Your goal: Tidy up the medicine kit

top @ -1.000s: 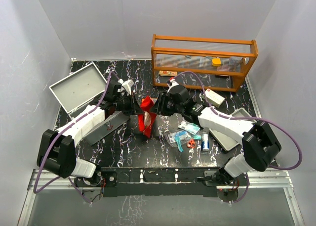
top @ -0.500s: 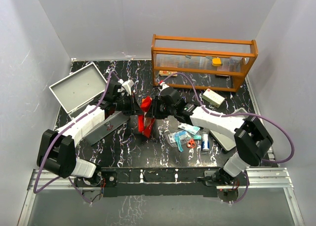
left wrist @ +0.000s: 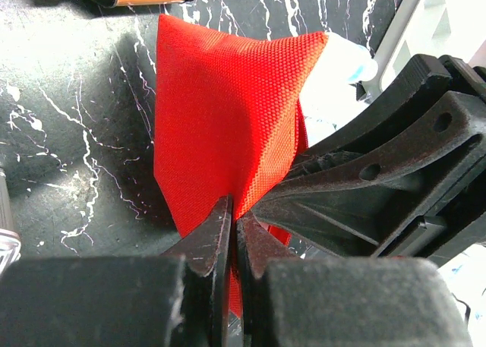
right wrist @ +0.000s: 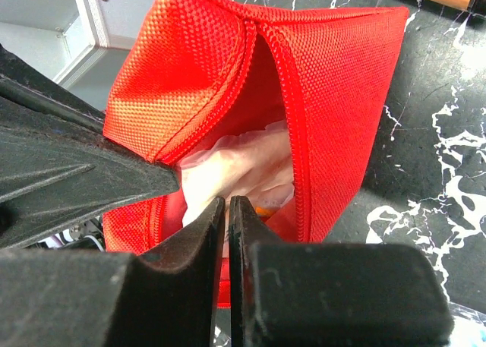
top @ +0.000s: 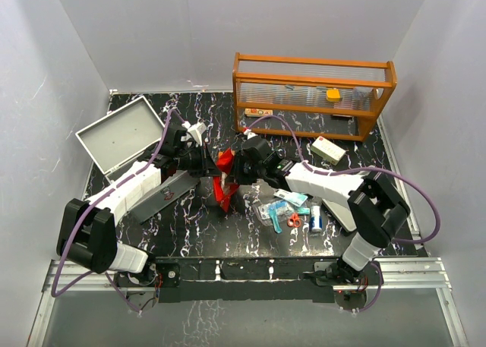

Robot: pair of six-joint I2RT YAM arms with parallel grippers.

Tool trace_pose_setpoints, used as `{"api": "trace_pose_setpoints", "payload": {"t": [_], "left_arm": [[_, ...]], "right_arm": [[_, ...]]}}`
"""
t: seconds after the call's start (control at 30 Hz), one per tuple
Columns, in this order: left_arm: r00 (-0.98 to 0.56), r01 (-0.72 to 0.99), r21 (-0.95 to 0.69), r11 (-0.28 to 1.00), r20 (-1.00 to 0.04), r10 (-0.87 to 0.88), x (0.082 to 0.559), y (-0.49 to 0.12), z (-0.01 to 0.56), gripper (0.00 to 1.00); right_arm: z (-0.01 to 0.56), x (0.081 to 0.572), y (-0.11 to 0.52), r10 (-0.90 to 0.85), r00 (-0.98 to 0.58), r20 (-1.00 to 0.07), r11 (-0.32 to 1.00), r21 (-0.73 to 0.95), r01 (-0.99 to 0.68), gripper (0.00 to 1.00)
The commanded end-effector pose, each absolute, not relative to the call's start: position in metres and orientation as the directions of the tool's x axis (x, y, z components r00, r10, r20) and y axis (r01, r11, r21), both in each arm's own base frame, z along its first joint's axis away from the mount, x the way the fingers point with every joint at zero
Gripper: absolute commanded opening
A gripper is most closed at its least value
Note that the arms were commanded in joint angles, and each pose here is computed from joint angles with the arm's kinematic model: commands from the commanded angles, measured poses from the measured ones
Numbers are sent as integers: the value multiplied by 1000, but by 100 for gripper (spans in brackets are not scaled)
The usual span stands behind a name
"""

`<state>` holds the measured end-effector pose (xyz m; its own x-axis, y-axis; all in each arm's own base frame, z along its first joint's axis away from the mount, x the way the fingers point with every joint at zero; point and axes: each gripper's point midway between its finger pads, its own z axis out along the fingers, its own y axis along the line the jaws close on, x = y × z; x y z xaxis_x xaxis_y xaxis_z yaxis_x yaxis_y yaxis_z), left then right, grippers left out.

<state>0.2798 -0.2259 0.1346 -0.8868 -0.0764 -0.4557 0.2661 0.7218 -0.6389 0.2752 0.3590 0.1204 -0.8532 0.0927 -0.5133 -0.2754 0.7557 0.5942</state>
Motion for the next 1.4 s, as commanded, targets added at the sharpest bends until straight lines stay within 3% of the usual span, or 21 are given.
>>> {"api": "trace_pose_setpoints", "payload": {"t": [0.0, 0.23, 0.43, 0.6, 0.73, 1.03, 1.37], "left_arm": [[-861, 326, -646, 691, -504, -64, 282, -232, 160, 0], [-854, 319, -621, 716, -517, -67, 286, -227, 157, 0], [-846, 325, -606, 726, -529, -62, 288, -225, 155, 0], [-840, 346, -604, 718, -540, -49, 287, -226, 155, 0], [-832, 364, -593, 718, -553, -35, 286, -225, 155, 0], [-814, 389, -581, 715, -580, -28, 285, -224, 152, 0], [-788, 407, -549, 730, -615, -23, 285, -218, 149, 0]], "right_arm": [[162, 290, 367, 160, -793, -588, 712, 625, -320, 7], [195, 283, 338, 226, -732, -643, 728, 611, -311, 14], [184, 270, 280, 265, -691, -672, 830, 524, -192, 25], [152, 263, 208, 181, -655, -733, 960, 277, -45, 41], [146, 259, 182, 4, -658, -753, 993, 83, -89, 48], [113, 256, 168, -298, -746, -595, 954, -202, -220, 48], [80, 249, 171, -466, -766, -442, 883, -277, -378, 45]]}}
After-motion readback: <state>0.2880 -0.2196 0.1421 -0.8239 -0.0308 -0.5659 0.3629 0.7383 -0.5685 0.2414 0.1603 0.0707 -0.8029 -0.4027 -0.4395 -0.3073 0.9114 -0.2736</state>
